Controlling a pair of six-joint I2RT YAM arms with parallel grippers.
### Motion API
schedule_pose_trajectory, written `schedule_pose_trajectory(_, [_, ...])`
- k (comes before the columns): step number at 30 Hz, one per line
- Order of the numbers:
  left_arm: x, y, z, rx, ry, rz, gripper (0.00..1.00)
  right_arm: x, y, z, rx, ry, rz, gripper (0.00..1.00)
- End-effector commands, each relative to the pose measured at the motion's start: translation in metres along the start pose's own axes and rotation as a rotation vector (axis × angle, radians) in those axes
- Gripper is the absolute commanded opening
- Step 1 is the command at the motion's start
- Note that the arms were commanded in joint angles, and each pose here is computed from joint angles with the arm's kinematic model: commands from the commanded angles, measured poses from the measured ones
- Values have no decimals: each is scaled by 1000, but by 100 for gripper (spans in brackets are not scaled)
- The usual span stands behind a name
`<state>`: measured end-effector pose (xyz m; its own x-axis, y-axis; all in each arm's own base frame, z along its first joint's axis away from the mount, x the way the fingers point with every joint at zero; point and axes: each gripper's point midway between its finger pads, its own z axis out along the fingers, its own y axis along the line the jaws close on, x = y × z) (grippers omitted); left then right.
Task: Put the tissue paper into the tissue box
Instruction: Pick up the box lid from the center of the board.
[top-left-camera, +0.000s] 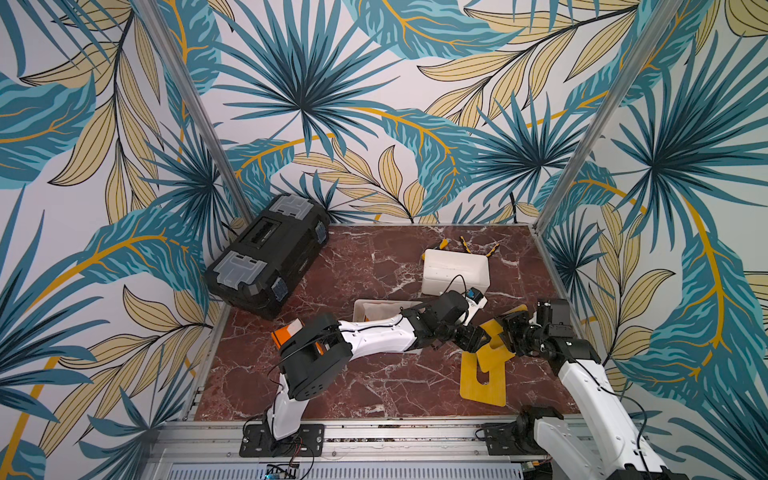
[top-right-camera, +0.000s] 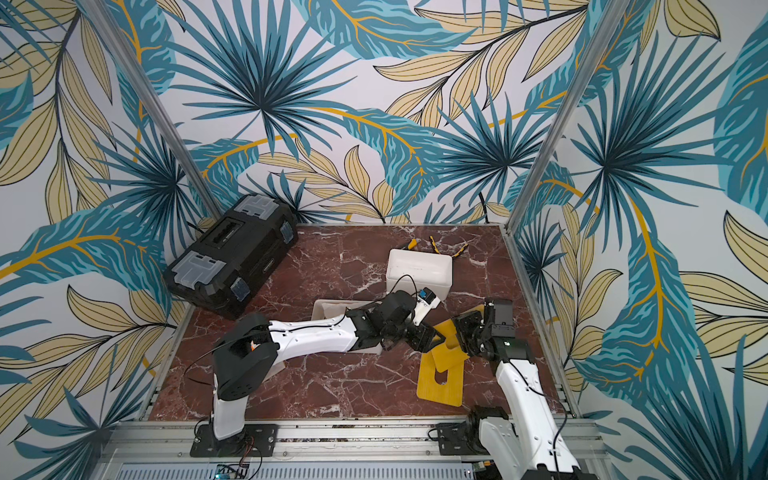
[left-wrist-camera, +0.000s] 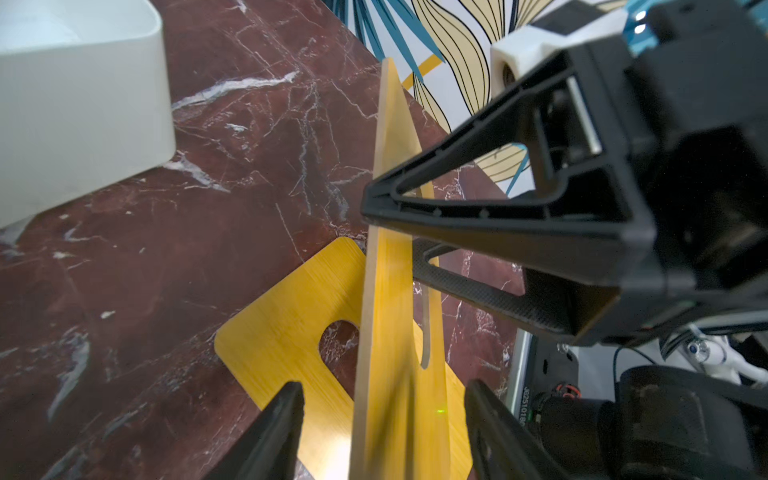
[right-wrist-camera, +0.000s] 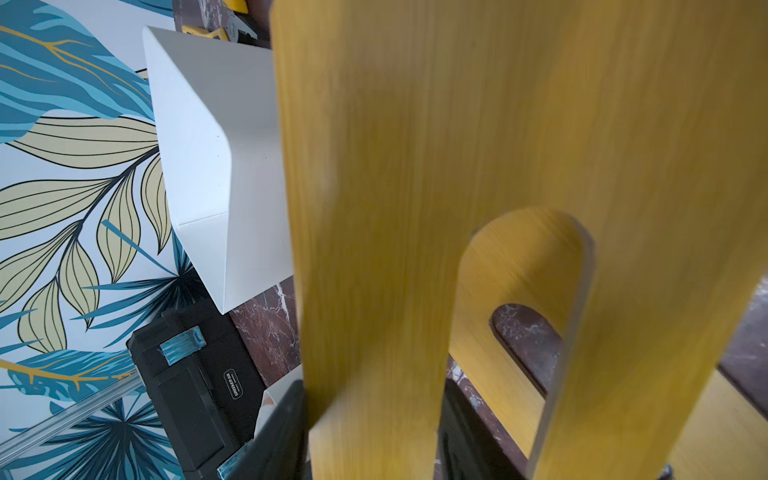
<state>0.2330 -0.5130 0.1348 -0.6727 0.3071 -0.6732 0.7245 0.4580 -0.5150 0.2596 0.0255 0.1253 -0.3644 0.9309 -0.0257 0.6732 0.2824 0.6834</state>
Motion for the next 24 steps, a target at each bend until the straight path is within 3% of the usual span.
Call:
schedule_pose_trajectory(1, [-16, -19, 2, 74, -31, -11, 54, 11, 0, -1, -22, 54, 103, 20])
schedule_pose_trajectory(13, [-15, -33, 1, 198, -69, -141, 0, 12, 6, -1, -48, 60, 115, 20])
schedule_pose_trajectory(17, [-23, -39, -10, 224, -123, -162, 0, 13, 16, -6, -74, 69, 107, 21])
schedule_pose_trajectory(19, [-29, -37, -21, 205, -162, -157, 0, 13, 26, -13, -100, 73, 87, 27])
schedule_pose_trajectory(24, [-54, -23, -72, 177, -312, -186, 0, 18, 69, -41, -253, 92, -27, 58])
